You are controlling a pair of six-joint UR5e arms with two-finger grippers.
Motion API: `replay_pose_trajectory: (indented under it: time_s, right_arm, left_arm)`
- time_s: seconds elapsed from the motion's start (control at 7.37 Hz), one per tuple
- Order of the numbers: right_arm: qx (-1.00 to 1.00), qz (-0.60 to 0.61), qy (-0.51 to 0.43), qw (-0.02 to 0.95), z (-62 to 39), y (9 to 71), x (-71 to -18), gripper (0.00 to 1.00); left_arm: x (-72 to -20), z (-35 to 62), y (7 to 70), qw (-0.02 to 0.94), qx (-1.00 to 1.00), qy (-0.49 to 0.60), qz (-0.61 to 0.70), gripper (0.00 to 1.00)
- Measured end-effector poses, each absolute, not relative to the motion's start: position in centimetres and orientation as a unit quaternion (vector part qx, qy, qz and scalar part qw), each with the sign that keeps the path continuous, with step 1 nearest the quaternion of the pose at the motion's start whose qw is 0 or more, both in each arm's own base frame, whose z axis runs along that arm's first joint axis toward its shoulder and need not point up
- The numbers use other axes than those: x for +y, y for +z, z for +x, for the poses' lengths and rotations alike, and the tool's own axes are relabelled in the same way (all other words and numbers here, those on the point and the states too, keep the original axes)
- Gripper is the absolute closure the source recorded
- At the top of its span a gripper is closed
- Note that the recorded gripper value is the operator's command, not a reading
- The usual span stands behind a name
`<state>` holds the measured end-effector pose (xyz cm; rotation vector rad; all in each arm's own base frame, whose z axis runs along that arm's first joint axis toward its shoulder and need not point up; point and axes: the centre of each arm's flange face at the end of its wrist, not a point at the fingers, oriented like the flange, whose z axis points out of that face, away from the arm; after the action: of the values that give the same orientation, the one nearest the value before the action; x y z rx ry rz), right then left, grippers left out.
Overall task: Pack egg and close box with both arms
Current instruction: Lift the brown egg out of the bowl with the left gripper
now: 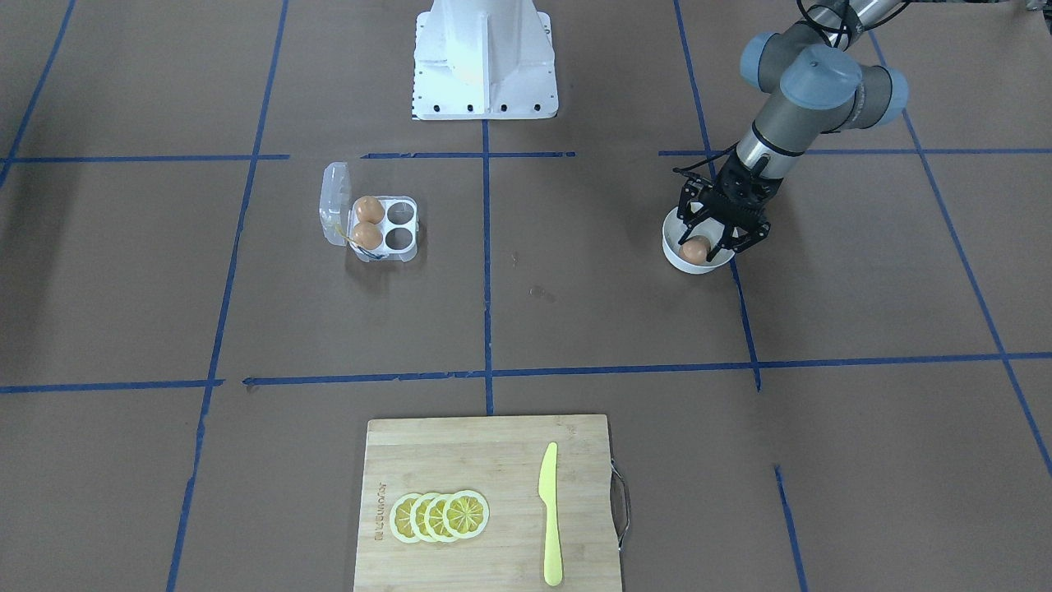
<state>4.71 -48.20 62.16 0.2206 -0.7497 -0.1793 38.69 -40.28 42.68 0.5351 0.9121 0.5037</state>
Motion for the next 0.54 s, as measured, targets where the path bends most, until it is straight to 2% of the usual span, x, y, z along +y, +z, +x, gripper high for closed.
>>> replay_pose_trajectory:
  time_s: [0.54]
  right_arm:
    - [-0.365, 0.108, -0.087, 0.921, 4.7, 62.1, -48.2, 0.0]
  left_arm:
    - [-41.5, 35.1, 40.5, 0.81, 0.428, 0.258, 0.308, 0.89]
